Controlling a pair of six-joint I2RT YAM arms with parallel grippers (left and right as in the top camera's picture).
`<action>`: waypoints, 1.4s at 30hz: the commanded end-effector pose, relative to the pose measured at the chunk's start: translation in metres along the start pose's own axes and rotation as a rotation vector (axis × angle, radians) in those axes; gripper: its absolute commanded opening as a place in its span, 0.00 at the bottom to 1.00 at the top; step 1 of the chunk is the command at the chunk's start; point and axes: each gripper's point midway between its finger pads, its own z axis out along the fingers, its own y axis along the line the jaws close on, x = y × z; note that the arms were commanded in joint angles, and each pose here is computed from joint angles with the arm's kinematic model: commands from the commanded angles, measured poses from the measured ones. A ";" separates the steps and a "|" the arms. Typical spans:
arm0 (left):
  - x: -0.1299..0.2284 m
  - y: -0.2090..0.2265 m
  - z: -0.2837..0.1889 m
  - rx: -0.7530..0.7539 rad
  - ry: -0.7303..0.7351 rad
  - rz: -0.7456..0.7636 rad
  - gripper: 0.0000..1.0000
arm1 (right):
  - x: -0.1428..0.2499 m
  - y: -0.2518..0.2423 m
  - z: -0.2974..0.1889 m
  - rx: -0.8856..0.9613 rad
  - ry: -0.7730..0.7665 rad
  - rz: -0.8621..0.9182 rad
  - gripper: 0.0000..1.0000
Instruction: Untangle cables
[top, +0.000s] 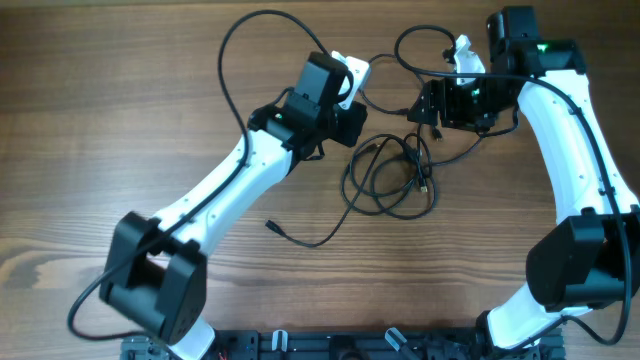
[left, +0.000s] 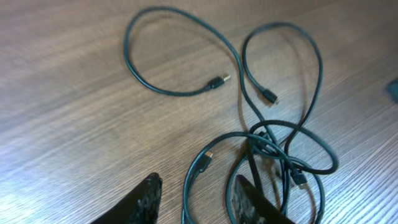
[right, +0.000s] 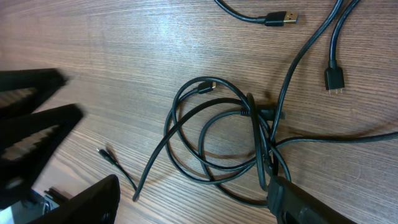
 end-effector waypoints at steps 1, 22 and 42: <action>0.016 -0.010 0.035 0.106 0.040 0.070 0.43 | 0.000 0.009 -0.009 -0.021 -0.026 -0.030 0.78; 0.077 -0.004 0.142 0.181 0.088 0.306 0.46 | 0.000 0.004 -0.008 0.005 -0.026 -0.030 0.79; -0.071 -0.008 -0.086 -0.104 -0.287 0.225 0.04 | -0.003 0.013 -0.008 -0.044 -0.037 -0.035 0.79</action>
